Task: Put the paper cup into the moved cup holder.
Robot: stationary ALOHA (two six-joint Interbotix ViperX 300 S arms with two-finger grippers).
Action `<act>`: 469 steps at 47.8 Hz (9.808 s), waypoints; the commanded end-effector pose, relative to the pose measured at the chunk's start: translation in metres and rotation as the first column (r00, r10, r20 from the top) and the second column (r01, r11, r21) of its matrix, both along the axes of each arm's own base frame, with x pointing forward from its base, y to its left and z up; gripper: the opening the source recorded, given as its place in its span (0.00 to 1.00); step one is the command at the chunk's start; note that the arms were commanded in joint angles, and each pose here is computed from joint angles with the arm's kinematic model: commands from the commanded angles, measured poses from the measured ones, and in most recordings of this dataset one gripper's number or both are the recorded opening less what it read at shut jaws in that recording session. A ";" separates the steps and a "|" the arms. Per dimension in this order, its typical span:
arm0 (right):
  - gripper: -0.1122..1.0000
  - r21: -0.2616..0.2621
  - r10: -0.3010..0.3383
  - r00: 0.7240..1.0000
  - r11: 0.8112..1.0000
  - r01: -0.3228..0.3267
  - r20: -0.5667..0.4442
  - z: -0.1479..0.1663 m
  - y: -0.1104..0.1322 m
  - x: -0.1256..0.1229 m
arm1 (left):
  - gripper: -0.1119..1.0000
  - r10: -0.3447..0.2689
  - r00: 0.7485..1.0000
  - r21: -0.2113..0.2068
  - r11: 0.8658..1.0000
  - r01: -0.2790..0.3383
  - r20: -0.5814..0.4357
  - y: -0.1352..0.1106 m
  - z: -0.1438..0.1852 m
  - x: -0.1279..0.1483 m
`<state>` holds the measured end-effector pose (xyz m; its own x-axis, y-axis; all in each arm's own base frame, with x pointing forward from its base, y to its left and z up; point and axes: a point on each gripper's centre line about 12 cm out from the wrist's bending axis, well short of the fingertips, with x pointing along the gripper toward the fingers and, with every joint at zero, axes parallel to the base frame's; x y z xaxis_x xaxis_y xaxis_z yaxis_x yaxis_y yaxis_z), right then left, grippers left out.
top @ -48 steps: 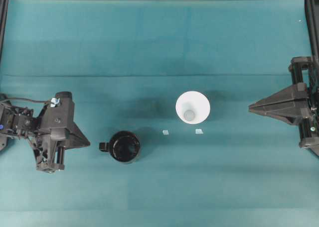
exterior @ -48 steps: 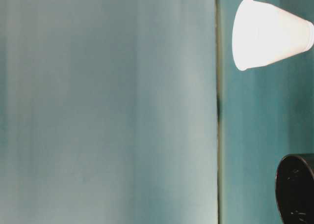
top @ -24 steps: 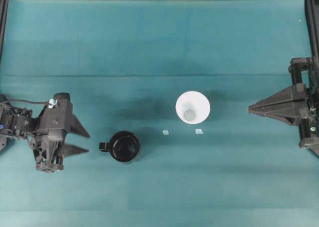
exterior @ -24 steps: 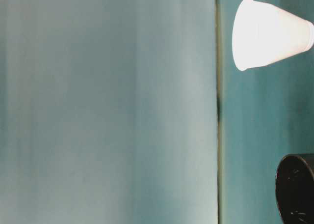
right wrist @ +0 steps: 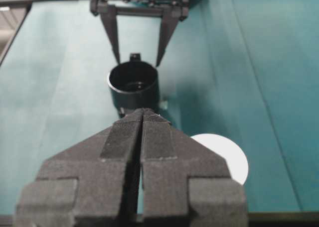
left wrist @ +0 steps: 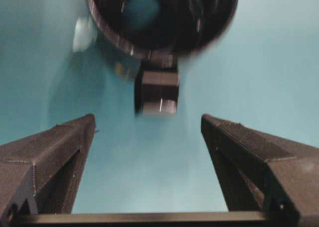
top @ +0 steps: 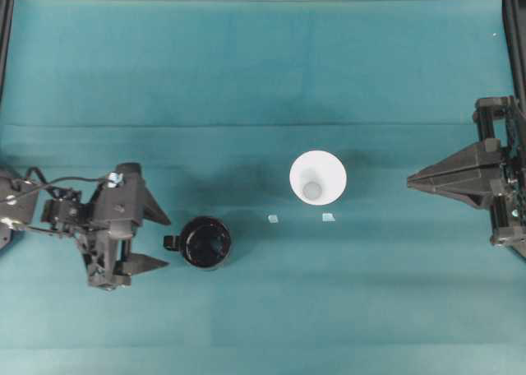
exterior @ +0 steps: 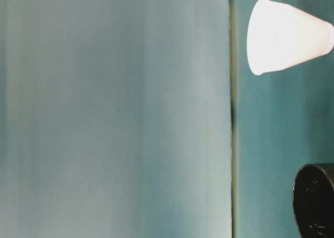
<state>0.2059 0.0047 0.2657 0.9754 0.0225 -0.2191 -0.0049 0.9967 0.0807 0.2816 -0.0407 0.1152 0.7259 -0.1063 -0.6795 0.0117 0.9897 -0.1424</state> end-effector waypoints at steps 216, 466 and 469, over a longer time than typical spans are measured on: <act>0.07 0.010 -0.016 1.000 1.000 0.016 -0.006 0.004 -0.003 0.002 | 0.28 -0.039 0.998 0.180 0.983 0.029 0.051 0.035 0.010 0.109; 0.03 0.189 -0.110 0.565 0.875 0.445 -0.818 0.012 -0.067 0.166 | 0.78 0.002 0.991 0.136 0.991 -0.020 0.132 0.037 0.061 0.011; 0.03 0.187 -0.101 0.559 0.881 0.434 -0.823 0.003 -0.062 0.174 | 0.78 0.002 0.991 0.136 0.991 -0.020 0.132 0.037 0.061 0.011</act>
